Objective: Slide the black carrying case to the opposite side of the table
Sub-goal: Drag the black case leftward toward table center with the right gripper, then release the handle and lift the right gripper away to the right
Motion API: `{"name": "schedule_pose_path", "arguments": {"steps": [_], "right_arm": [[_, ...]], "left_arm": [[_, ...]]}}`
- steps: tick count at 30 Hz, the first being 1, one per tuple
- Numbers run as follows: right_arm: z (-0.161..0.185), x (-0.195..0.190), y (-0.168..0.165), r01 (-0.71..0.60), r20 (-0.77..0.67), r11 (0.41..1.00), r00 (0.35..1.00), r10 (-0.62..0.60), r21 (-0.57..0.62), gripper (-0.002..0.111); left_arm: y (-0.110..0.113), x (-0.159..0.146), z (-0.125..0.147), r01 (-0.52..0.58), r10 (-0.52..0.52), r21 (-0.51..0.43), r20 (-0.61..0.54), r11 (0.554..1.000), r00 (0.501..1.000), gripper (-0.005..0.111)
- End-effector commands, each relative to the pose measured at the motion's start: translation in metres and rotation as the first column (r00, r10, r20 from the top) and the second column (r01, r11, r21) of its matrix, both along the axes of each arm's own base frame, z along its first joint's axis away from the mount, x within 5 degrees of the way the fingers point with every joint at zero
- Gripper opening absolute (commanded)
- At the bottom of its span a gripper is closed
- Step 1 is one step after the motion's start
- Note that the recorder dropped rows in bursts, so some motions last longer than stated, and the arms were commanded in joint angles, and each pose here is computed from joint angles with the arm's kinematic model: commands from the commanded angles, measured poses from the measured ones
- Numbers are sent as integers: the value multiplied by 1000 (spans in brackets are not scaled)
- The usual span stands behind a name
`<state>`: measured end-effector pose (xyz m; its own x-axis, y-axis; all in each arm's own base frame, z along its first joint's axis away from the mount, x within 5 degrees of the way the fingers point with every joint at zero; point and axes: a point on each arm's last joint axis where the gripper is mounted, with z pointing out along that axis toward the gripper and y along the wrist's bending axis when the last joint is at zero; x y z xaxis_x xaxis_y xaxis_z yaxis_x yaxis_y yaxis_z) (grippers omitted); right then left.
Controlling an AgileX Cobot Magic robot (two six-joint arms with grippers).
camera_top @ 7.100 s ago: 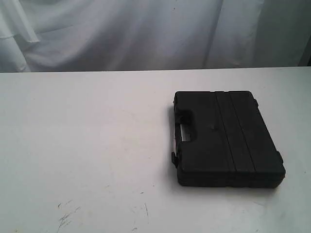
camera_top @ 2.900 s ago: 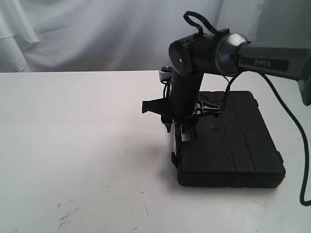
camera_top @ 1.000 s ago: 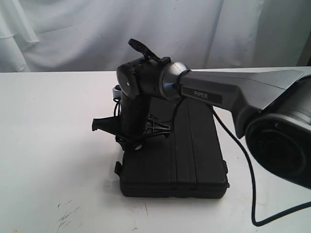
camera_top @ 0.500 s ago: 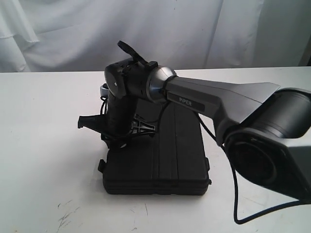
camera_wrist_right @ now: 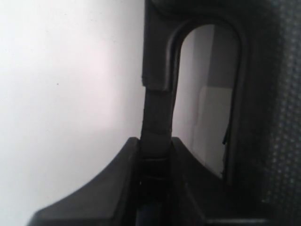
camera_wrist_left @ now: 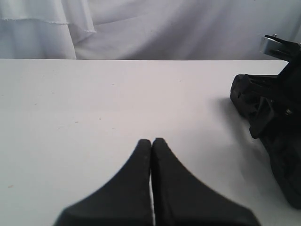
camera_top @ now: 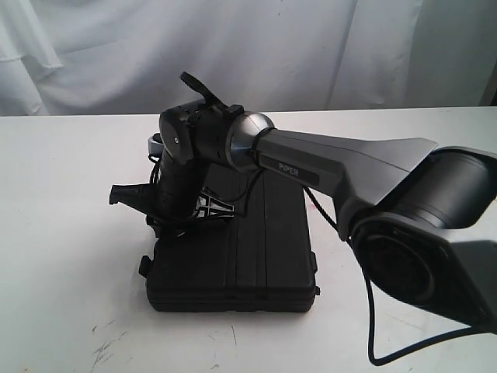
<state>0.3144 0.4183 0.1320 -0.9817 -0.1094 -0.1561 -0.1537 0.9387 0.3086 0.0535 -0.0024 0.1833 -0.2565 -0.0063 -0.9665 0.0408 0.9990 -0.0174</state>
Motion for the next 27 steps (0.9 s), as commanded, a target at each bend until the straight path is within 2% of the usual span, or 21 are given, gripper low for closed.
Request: {"name": "schedule_pose_path", "arguments": {"steps": [1, 7, 15, 18, 24, 26, 27], "right_arm": [[10, -2, 9, -3, 19, 997, 1000, 1, 72, 0], [9, -3, 7, -11, 13, 999, 1000, 10, 44, 3], [9, -3, 2, -51, 17, 999, 999, 51, -3, 41], [18, -3, 2, -67, 42, 998, 997, 67, 3, 48], [58, 8, -17, -99, 133, 993, 985, 106, -57, 47], [75, 14, -29, -160, 155, 983, 973, 172, -87, 35], [82, 17, -35, -206, 166, 973, 961, 222, -107, 19]], "left_arm": [[0, 0, -1, -3, 3, -2, 5, 1000, 1000, 0], [0, 0, -1, -3, 3, -2, 5, 1000, 1000, 0], [0, 0, -1, -3, 3, -2, 5, 1000, 1000, 0], [0, 0, -1, -3, 3, -2, 5, 1000, 1000, 0], [0, 0, -1, -3, 3, -2, 5, 1000, 1000, 0], [0, 0, -1, -3, 3, -2, 5, 1000, 1000, 0], [0, 0, -1, -3, 3, -2, 5, 1000, 1000, 0]]}}
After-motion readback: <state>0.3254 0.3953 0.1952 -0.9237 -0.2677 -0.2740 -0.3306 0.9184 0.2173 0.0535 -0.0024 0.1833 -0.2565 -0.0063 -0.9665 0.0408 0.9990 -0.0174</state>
